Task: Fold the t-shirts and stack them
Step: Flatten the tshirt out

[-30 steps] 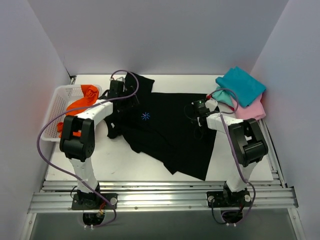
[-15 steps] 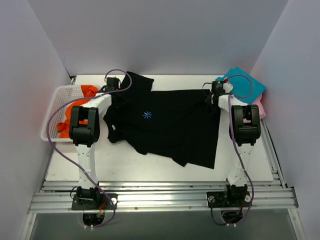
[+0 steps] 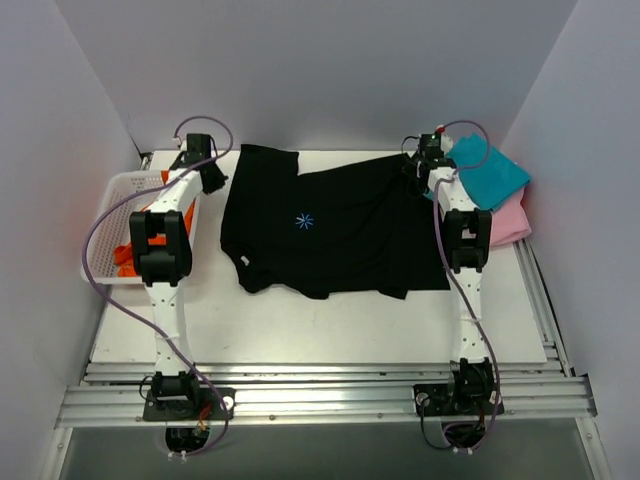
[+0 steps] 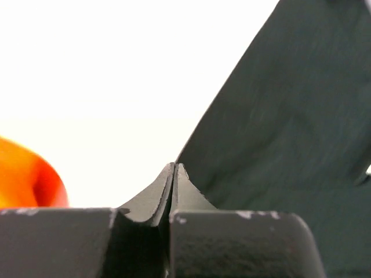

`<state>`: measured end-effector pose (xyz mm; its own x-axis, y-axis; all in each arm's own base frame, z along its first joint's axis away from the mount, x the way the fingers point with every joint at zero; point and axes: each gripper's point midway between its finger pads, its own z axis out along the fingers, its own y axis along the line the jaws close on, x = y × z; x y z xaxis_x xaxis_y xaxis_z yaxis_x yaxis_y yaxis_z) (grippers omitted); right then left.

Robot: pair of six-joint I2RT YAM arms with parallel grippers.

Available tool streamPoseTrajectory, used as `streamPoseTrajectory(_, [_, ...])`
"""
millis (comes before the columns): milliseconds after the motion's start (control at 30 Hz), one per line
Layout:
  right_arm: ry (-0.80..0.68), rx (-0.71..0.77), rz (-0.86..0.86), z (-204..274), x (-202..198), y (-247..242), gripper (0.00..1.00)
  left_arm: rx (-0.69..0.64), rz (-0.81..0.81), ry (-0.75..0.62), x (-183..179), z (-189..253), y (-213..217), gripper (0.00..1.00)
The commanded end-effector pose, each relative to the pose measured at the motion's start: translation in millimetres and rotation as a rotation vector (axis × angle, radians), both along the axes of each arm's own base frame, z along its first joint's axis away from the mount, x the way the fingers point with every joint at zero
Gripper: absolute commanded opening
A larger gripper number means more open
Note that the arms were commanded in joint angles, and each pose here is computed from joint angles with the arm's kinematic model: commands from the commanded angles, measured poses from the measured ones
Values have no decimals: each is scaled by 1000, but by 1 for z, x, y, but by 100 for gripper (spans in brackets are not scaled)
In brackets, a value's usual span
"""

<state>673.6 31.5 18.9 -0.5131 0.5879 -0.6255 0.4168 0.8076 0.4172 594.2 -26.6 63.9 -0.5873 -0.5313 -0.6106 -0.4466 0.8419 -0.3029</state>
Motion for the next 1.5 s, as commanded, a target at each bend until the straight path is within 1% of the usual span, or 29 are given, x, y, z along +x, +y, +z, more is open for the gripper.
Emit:
streamPoseTrajectory(0, [25,33,75,-1,-3,4,9,39,60,-42,24,22,22,2])
streamPoseTrajectory(33, [13,44,97,2,-2,8,15,35,62,-28,27,13,24,2])
streamPoseTrajectory(67, [-6,42,119,9,0,10,34,27,67,-35,30,16,24,2])
streamPoseTrajectory(100, [-16,44,132,15,0,12,42,21,64,-61,36,24,23,2])
streamPoseTrajectory(167, [-43,31,143,30,-1,14,52,-3,27,-148,43,54,12,2])
streamPoseTrajectory(200, [-56,8,154,44,-10,15,57,-5,0,-180,41,65,-1,5])
streamPoseTrajectory(233, [-70,-9,158,54,-15,20,57,-2,-19,-206,27,82,-8,12])
streamPoseTrajectory(267, [-164,-32,146,101,-14,19,58,6,-34,-272,27,103,-13,34])
streamPoseTrajectory(300, [-130,-40,147,89,-29,22,58,13,-44,-290,19,112,-19,44])
streamPoseTrajectory(367, [-184,-62,148,117,-40,30,58,22,-76,-347,-10,148,-36,65])
streamPoseTrajectory(400, [-245,-71,148,157,-50,34,58,23,-87,-354,-22,154,-42,68])
streamPoseTrajectory(433, [-222,-83,170,147,-67,46,58,24,-115,-365,-48,166,-57,72])
streamPoseTrajectory(467, [-275,-102,160,182,-82,48,57,27,-124,-362,-65,170,-64,72])
streamPoseTrajectory(500, [-277,-105,170,184,-94,55,57,43,-117,-358,-79,170,-68,72])
streamPoseTrajectory(533, [-231,-116,189,163,-116,61,57,38,-153,-407,-105,195,-89,72])
streamPoseTrajectory(567, [-246,-125,201,166,-127,74,57,55,-157,-342,-130,165,-92,72])
streamPoseTrajectory(600, [-285,-123,199,186,-142,78,57,69,-140,-333,-146,159,-94,72])
streamPoseTrajectory(633, [-283,-115,210,183,-154,84,57,49,-147,-364,-167,171,-99,71])
streamPoseTrajectory(667, [-242,-102,218,157,-172,87,57,14,-167,-353,-187,163,-116,70])
streamPoseTrajectory(700, [-262,-85,234,165,-185,97,57,21,-181,-283,-211,128,-119,68])
streamPoseTrajectory(733, [-261,-74,238,160,-194,101,56,-16,-151,-287,-229,130,-120,67])
streamPoseTrajectory(767, [-231,-70,240,145,-211,101,56,-12,-178,-224,-254,97,-125,65])
streamPoseTrajectory(833, [-211,-73,237,134,-227,107,56,-87,-143,-238,-279,93,-128,59])
streamPoseTrajectory(867, [-190,-72,239,124,-238,107,55,-107,-178,-234,-296,85,-139,58])
streamPoseTrajectory(900, [-181,-71,252,120,-246,113,55,-116,-173,-220,-314,71,-135,57])
streamPoseTrajectory(1000, [-158,-89,249,109,-267,116,55,-143,-136,-197,-346,47,-131,57])
streamPoseTrajectory(1200, [-135,-136,298,101,-302,140,54,-156,-92,-140,-361,9,-126,69])
streamPoseTrajectory(1300, [-123,-173,313,99,-314,147,54,-141,-68,-124,-358,-5,-127,72])
streamPoseTrajectory(1467, [-123,-200,328,98,-332,150,54,-143,-7,-163,-342,-12,-129,75])
